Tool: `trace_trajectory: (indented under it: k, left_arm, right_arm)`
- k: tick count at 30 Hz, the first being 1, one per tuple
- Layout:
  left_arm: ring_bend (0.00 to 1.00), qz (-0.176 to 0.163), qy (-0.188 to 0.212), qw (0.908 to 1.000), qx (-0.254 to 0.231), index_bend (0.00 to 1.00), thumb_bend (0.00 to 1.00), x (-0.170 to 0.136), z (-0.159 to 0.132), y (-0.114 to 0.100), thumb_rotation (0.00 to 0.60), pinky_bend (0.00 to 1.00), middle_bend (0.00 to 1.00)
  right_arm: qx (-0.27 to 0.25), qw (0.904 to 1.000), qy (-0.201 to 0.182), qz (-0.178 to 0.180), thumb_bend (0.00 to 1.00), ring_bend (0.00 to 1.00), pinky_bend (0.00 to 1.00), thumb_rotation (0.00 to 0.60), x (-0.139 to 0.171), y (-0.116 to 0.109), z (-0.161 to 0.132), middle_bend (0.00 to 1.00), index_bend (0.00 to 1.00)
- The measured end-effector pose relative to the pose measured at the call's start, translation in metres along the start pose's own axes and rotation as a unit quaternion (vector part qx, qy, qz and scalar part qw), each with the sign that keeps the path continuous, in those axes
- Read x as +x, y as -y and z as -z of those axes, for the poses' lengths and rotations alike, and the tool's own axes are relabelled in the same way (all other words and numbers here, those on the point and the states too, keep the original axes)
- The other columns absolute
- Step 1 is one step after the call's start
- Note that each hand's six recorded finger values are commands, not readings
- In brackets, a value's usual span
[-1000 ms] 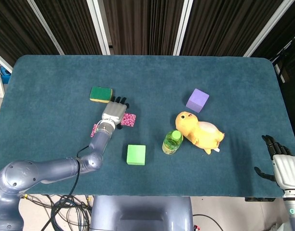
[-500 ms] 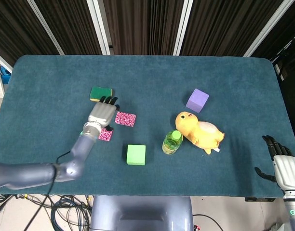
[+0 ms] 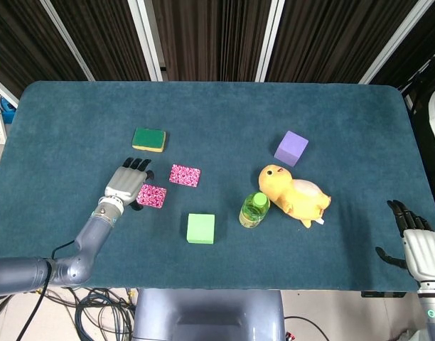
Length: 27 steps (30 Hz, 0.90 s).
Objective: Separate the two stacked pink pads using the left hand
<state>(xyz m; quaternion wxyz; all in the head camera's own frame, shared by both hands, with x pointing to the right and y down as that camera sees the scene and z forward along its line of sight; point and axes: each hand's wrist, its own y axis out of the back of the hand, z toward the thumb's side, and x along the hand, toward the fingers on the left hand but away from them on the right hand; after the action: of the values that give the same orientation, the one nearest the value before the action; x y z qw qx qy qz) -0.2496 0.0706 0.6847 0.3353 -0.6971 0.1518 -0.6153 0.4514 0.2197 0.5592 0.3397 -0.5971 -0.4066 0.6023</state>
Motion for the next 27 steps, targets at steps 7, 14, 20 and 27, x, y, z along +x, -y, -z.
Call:
trace_trajectory:
  k: [7,14,20,27]
  left_arm:
    - [0.0,0.005,0.002,1.0,0.001,0.37,0.13,0.011,-0.002,0.014,0.6,0.0,0.11]
    - [0.0,0.009,-0.002,1.0,-0.005,0.39,0.14,0.02,-0.004,0.018,0.6,0.0,0.12]
    - [0.0,0.011,0.0,0.9999,0.001,0.39,0.14,0.023,-0.008,0.018,0.6,0.0,0.12]
    - [0.0,0.014,-0.001,0.9999,0.001,0.4,0.15,0.024,-0.01,0.018,0.6,0.0,0.12]
  right_arm:
    - [-0.001,1.0,0.002,0.001,0.2,0.15,0.22,0.6,0.0,-0.001,0.002,0.09,0.05]
    - [-0.001,1.0,0.002,-0.003,0.2,0.15,0.22,0.6,-0.001,0.001,0.002,0.09,0.05]
    - [-0.002,1.0,0.003,-0.002,0.2,0.15,0.22,0.6,-0.002,0.001,0.003,0.09,0.05]
    - [-0.002,1.0,0.003,-0.002,0.2,0.15,0.22,0.6,-0.002,0.001,0.003,0.09,0.05]
